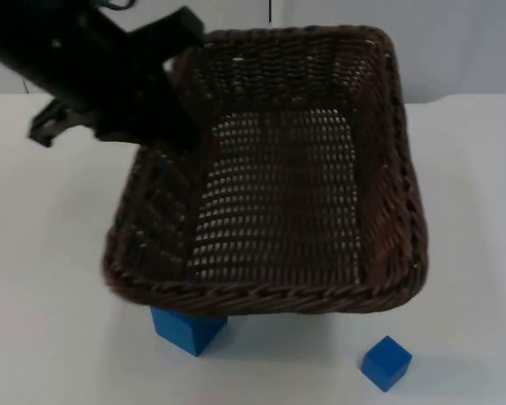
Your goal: Pick up the basket with the left hand and place the largest block into the basket with the right hand.
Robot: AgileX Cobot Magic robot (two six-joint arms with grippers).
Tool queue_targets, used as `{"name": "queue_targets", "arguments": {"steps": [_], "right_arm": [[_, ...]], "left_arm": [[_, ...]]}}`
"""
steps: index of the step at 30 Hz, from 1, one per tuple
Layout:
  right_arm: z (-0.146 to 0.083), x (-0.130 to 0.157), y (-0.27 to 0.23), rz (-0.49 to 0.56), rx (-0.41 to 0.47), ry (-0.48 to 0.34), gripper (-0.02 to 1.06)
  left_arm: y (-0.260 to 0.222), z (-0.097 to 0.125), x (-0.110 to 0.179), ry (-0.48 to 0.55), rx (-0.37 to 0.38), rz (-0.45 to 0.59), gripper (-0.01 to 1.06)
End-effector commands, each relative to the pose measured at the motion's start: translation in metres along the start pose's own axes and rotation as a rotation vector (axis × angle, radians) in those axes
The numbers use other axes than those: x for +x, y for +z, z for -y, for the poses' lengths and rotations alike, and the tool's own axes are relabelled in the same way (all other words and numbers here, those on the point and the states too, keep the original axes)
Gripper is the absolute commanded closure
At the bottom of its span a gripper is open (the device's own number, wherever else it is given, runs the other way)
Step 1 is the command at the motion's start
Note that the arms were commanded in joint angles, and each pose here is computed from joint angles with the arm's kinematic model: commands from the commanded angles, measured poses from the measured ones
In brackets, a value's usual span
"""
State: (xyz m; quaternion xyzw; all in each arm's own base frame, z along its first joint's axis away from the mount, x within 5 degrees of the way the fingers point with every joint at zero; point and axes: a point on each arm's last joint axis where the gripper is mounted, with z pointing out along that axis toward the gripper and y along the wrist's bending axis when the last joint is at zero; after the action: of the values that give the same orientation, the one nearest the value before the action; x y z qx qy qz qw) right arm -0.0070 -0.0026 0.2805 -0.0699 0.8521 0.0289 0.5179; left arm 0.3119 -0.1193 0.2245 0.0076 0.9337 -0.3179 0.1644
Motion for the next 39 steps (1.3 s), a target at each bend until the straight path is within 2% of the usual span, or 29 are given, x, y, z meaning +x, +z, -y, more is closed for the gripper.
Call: {"name": "queue_targets", "arguments": {"steps": [1,5,12,16,25,39], "right_arm": [[0.0,0.001,0.0,0.002,0.007,0.0,-0.01],[0.0,0.001,0.0,0.002,0.007,0.0,-0.01],[0.0,0.001,0.0,0.002,0.007,0.0,-0.01],[0.0,0.001,0.0,0.002,0.007,0.0,-0.01],[0.0,0.001,0.0,0.002,0.007,0.0,-0.01],[0.0,0.001,0.0,0.002,0.007,0.0,-0.01]], "left_arm": [[-0.021,0.002,0.009,-0.009,0.017,0.044,0.99],[-0.04,-0.004,0.034,-0.018,0.008,0.051,0.99],[-0.051,-0.004,0.062,-0.002,0.011,0.047,0.99],[-0.061,-0.003,0.078,0.051,0.004,0.012,0.99],[-0.063,-0.005,0.081,0.109,-0.039,-0.013,0.99],[-0.063,-0.005,0.084,0.11,-0.029,-0.047,0.99]]}}
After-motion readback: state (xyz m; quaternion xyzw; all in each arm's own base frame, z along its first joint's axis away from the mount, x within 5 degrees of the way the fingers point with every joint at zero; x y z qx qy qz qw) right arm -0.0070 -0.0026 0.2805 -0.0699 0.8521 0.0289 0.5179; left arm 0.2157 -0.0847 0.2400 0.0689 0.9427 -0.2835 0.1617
